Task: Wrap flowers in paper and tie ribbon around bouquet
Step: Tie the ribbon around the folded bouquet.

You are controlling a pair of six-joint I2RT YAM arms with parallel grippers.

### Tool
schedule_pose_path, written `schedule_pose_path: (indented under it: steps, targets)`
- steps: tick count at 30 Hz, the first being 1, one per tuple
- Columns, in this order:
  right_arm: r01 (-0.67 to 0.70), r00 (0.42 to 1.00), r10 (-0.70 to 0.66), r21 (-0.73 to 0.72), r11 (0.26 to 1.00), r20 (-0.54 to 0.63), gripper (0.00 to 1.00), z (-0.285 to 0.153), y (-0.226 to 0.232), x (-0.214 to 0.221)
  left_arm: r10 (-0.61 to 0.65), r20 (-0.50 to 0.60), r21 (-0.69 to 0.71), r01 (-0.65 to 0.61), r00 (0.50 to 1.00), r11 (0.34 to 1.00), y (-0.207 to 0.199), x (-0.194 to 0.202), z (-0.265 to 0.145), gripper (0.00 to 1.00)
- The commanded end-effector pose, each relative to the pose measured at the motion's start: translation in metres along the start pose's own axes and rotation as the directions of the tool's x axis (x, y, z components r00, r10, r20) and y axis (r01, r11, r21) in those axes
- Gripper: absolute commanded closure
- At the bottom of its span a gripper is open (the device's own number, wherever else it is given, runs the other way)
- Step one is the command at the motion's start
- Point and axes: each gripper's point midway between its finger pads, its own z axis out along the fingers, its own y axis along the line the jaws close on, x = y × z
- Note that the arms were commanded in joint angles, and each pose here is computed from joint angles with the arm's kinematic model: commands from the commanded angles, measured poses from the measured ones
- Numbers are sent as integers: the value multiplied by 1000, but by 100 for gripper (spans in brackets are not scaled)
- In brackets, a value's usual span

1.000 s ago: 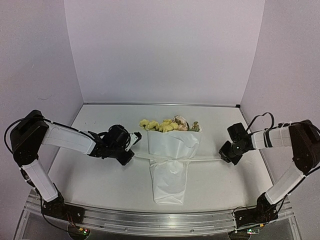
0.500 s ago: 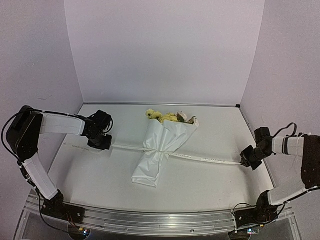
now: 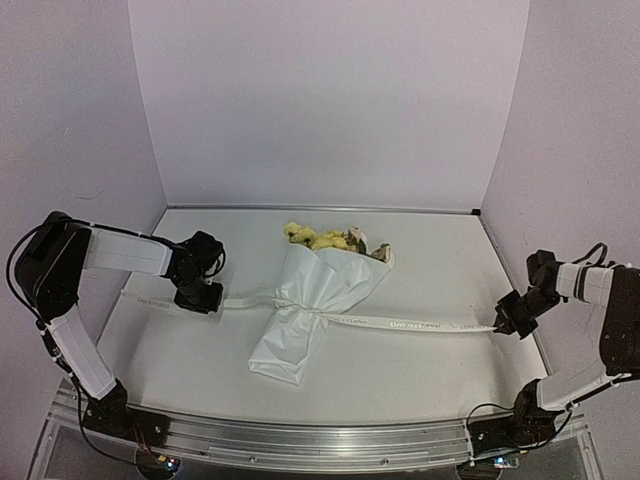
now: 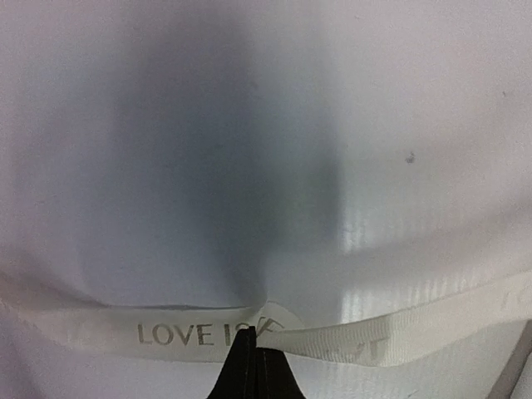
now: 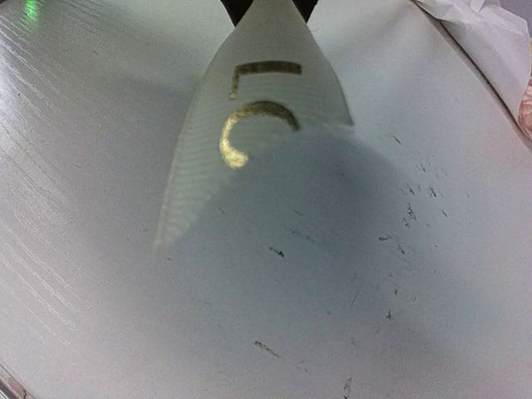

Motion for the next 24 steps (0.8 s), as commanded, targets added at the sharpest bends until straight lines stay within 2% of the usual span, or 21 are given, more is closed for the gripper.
schedule_pose_path:
  steps: [1,6,9,12,14,17,21,24]
  targets:
    - [71,996,-66,94,993,-58,77,-14,-11,7,72,-8,41,-72,997,997,-32,-3,3,100]
    - [133,991,-128,182,974,-39,41,-34,-21,3,82,-5,55,-82,997,995,-40,-5,1,100]
    - [186,983,-184,158,970,-24,34,-43,-11,2,88,-6,56,-87,996,995,-39,-3,1,100]
    - [375,926,-377,116,920,0,30,-50,17,10,92,-2,58,-92,996,994,-38,-2,-1,100]
    - [543,839,-544,52,838,4,30,-50,47,26,94,0,62,-94,996,994,-38,-2,-2,100]
    - [762,648,-761,-68,644,43,31,-40,90,65,96,4,65,-96,995,993,-39,-3,-3,100]
    - [904,410,-906,-180,388,105,33,-30,129,114,101,13,65,-101,995,993,-40,-6,-5,100]
    - [961,208,-971,-210,180,119,33,-23,140,154,105,16,67,-106,994,992,-40,-7,-5,100]
